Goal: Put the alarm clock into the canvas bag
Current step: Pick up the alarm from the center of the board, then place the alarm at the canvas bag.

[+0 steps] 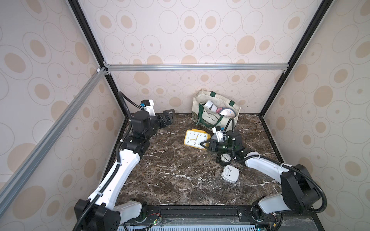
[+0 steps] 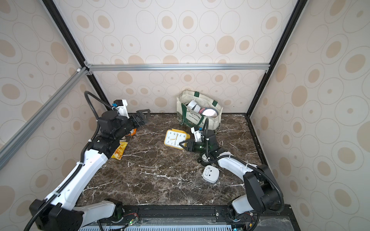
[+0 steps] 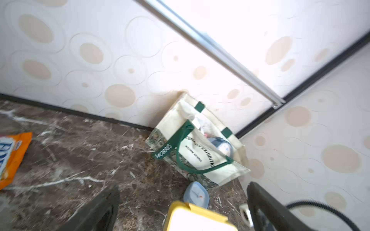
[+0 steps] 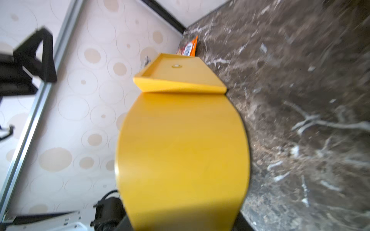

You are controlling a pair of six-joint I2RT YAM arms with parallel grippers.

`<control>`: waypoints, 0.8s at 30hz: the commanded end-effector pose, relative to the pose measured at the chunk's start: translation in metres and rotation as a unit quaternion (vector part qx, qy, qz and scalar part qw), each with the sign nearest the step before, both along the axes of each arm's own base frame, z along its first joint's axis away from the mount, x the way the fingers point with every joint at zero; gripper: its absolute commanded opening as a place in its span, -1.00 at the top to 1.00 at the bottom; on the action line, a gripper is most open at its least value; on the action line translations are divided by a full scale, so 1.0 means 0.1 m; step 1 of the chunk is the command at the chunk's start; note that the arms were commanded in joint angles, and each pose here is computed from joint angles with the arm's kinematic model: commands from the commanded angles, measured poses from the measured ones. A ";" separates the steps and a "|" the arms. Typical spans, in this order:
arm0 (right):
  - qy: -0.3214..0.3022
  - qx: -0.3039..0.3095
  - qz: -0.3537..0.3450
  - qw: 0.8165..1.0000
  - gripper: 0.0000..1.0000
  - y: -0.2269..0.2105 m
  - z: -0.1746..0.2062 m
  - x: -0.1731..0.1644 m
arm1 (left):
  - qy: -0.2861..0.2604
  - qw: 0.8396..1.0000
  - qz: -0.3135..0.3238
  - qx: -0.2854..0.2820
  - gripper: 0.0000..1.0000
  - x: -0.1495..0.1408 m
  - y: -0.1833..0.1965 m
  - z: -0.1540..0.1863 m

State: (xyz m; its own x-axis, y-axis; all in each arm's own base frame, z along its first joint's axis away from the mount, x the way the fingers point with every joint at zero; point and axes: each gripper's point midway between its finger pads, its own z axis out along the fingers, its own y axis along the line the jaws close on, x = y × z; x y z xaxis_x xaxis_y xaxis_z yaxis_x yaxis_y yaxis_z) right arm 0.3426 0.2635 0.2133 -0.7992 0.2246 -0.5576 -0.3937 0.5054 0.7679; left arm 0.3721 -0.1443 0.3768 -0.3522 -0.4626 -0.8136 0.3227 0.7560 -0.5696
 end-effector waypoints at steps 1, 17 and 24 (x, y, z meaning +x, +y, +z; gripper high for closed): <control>-0.104 0.021 -0.069 0.992 0.67 -0.24 0.94 0.42 | -0.003 0.997 -0.083 -0.008 -0.97 -0.18 -0.25 -0.25; -0.085 0.010 -0.220 0.972 0.69 -0.88 0.99 2.41 | 0.059 0.994 -0.090 -0.001 -0.97 -0.77 -0.10 -1.07; -0.042 0.007 -0.226 0.973 0.71 -0.88 0.75 2.51 | 0.065 0.994 -0.085 -0.002 -0.97 -0.78 -0.09 -1.15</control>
State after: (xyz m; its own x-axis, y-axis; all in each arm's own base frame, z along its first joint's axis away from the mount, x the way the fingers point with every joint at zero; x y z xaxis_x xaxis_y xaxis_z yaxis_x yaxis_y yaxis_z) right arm 0.5899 0.1795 0.2472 -0.6216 0.5189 -0.5869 -0.1548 0.6531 0.7413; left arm 0.2946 -0.1532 0.2568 -0.5427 -0.3767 -0.7507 0.3618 0.7017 -0.6137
